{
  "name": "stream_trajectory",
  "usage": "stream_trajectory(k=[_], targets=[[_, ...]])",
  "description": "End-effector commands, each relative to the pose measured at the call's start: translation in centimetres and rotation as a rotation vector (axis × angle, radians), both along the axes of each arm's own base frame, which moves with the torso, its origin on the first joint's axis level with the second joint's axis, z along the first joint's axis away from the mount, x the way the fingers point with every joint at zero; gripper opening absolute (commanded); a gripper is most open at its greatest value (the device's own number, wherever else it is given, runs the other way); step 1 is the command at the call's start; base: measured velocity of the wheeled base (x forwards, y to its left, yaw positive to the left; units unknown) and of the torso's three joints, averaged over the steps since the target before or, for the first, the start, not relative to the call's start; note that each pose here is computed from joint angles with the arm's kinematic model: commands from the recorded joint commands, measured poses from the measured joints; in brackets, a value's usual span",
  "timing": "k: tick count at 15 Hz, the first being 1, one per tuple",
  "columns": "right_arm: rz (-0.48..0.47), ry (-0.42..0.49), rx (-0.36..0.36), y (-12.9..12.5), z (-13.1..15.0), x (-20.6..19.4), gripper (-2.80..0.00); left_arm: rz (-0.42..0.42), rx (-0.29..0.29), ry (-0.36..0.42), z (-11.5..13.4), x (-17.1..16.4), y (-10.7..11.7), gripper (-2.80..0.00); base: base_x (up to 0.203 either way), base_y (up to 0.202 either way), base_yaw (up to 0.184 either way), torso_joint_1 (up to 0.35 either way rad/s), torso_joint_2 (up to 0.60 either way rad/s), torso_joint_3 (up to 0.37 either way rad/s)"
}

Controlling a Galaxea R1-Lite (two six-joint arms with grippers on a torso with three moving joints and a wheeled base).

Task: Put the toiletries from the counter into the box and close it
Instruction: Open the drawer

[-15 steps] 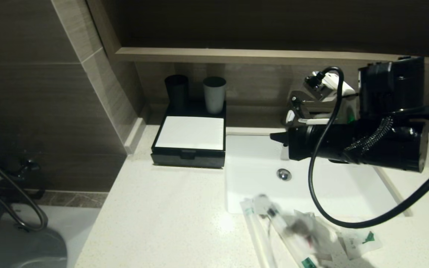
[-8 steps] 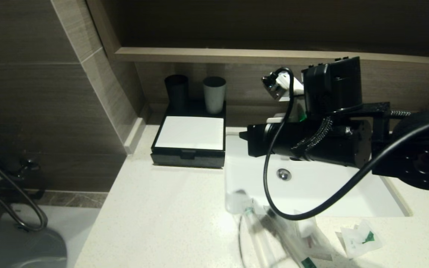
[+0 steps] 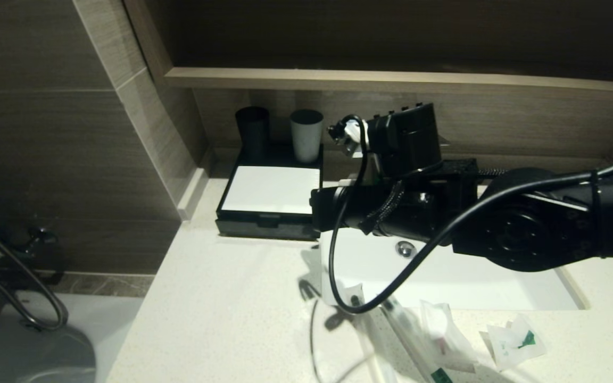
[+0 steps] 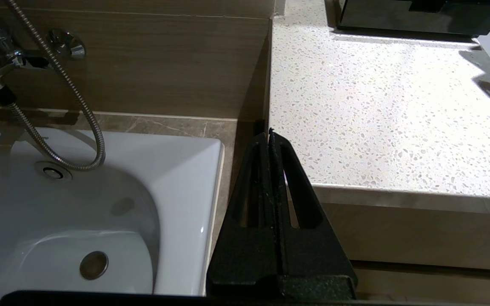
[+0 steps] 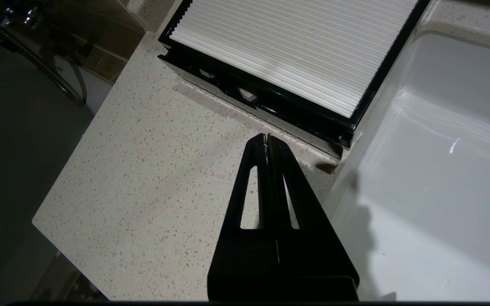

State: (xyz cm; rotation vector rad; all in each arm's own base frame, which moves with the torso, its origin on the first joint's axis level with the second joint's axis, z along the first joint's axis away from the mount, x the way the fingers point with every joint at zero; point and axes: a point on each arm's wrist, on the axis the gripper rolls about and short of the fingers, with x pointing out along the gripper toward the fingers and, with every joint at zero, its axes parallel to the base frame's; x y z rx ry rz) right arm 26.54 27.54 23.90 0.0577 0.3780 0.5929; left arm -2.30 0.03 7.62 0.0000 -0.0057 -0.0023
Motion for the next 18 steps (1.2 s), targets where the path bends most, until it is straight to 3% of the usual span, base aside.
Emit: stream_trajectory(k=[1,11,18], targets=[[-0.005,0.010,-0.015,1.2,-1.1,0.7,-2.80,0.001,0.000,0.000,0.0,0.0,0.0,-2.80,0.000,0.000,0.000,0.000,0.00,0.000],[-0.021,-0.014,-0.006,5.9,-2.3,1.0,-2.80,0.001,0.000,0.000,0.0,0.0,0.0,-2.80,0.000,0.000,0.000,0.000,0.00,0.000],[-0.050,-0.020,-0.016,8.9,-4.7,2.6,-2.80,0.001,0.000,0.000,0.0,0.0,0.0,-2.80,0.000,0.000,0.000,0.000,0.00,0.000]])
